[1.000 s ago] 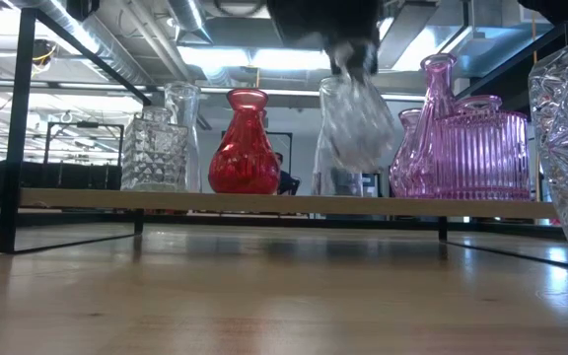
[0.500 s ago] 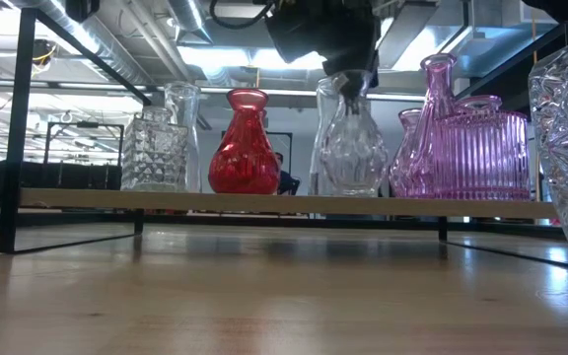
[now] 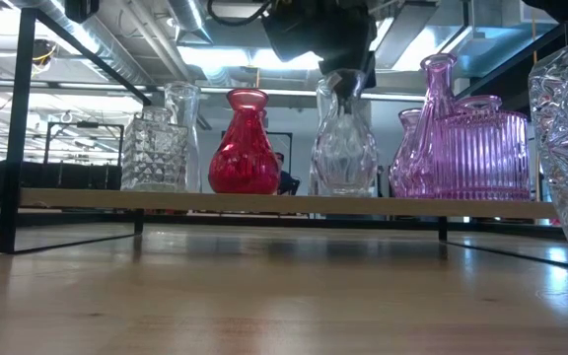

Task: Sort vases onto shelf
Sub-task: Put the transparent flower vase on the shelf aligned with the other transparent flower vase

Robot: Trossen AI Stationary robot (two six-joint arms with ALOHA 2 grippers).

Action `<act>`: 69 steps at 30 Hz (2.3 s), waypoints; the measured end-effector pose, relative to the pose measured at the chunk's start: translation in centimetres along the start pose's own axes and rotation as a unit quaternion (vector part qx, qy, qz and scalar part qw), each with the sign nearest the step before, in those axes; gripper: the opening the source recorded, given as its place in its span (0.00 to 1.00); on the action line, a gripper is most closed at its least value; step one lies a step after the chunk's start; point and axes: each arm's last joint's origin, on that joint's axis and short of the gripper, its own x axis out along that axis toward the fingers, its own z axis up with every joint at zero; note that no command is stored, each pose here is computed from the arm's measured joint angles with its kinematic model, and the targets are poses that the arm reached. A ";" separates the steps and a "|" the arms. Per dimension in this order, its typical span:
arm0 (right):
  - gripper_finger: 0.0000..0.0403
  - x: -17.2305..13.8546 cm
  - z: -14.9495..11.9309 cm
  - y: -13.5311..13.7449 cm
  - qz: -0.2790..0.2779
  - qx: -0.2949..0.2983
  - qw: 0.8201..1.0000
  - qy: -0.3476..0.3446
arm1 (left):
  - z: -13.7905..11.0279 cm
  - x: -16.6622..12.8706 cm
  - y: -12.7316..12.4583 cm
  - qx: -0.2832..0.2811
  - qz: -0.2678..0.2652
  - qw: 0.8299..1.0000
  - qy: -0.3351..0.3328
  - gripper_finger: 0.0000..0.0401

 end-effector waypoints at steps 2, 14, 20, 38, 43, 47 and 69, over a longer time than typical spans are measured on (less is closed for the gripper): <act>0.02 0.0 0.0 0.0 -0.005 0.002 1.000 -0.001 | 0.0 0.0 0.0 0.000 0.000 1.000 0.000 0.00; 0.14 0.0 0.0 -0.1 -0.012 0.008 1.000 -0.002 | -0.1 0.0 -0.1 -0.002 -0.008 1.000 0.010 0.00; 0.18 -0.1 -0.1 0.0 -0.012 0.016 1.000 -0.001 | -0.1 0.0 -0.1 -0.002 -0.008 1.000 0.010 0.00; 0.18 -1.4 -0.6 1.9 -0.010 0.013 1.000 -0.027 | 0.0 0.0 -0.1 -0.003 -0.009 1.000 0.009 0.00; 0.18 -1.7 -0.9 1.8 -0.030 0.020 0.999 -0.030 | 0.0 0.0 -0.1 -0.005 -0.010 1.000 0.008 0.00; 0.18 -2.3 -1.2 1.7 -0.036 0.023 0.998 -0.040 | 0.0 0.0 -0.1 -0.007 -0.013 1.000 0.011 0.00; 0.18 -5.2 -5.4 7.2 0.003 -0.010 0.991 -0.137 | -0.6 0.6 -0.3 0.004 -0.008 1.000 0.027 0.00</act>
